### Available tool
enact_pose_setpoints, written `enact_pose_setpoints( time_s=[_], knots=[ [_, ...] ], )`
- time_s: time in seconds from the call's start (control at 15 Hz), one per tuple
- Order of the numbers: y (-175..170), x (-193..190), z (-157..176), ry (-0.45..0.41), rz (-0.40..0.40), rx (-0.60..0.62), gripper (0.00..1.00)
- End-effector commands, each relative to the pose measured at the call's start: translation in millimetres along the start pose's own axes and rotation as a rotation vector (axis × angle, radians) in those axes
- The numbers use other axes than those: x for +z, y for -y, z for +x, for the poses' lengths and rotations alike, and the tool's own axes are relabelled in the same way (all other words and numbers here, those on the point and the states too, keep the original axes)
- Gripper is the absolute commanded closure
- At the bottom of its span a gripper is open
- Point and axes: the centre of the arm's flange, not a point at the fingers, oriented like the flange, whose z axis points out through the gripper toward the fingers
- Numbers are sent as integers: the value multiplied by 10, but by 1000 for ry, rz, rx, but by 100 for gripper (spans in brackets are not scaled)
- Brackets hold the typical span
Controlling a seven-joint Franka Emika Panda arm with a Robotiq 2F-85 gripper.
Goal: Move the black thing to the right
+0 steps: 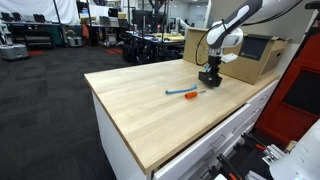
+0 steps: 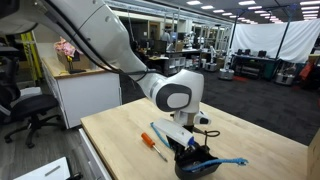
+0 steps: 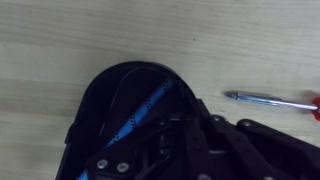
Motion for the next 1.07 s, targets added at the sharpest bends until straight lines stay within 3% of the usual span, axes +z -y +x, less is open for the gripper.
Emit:
enact_pose_setpoints(
  time_s=[0.0,0.2,0.27,0.33,0.8,1.0],
  knots=[
    [-95,162,112,39,-3,70,98],
    [-136,209,139,55,4,126,98],
    [-142,179,138,51,3,139,68],
    [-136,122,119,45,1,157,68],
    [34,-569,-81,15,-24,194,19],
    [203,-989,-208,-18,4,165,1]
  ],
)
